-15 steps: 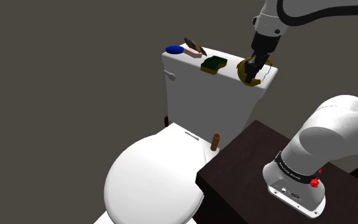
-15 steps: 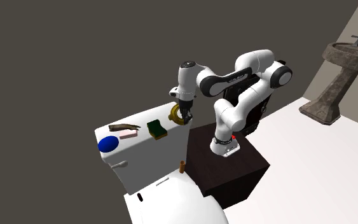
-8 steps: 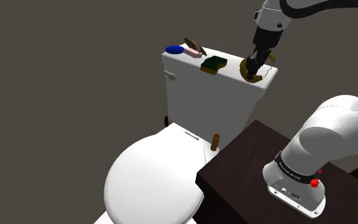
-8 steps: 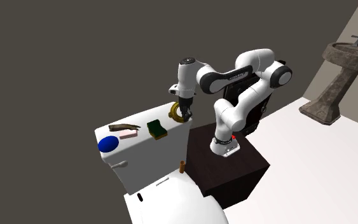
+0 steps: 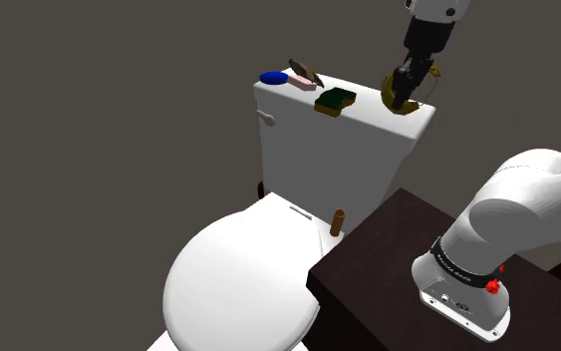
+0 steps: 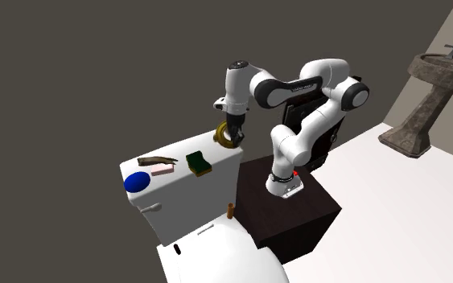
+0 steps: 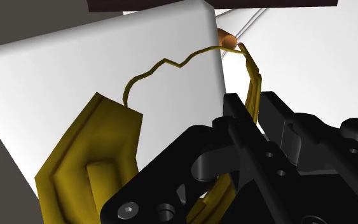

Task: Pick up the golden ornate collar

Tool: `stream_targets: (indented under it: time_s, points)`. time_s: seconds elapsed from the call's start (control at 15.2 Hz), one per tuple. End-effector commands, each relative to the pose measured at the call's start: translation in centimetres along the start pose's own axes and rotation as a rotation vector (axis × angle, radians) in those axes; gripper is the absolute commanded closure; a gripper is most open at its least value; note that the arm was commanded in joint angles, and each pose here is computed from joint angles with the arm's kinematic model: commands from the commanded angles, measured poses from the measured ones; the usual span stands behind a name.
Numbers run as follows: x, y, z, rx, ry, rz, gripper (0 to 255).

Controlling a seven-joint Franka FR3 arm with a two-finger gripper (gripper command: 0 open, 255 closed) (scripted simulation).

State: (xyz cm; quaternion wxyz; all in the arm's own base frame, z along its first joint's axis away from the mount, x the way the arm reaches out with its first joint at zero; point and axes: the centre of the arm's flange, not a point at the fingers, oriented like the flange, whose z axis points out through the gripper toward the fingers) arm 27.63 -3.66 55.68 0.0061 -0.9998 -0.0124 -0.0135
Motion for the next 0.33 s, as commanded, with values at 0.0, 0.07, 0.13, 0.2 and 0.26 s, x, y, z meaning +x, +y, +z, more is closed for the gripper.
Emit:
stream_targets:
  time_s: [0.0,0.07,0.13,0.2,0.26]
  points:
    - [0.1,0.0,-1.0,0.0,0.0,0.0,255]
    - [0.1,0.0,-1.6,0.0,0.0,0.0,255]
    - [0.1,0.0,-2.1,0.0,0.0,0.0,255]
    - [0.1,0.0,-2.2,0.0,0.0,0.0,255]
    - [0.1,0.0,-2.2,0.0,0.0,0.0,255]
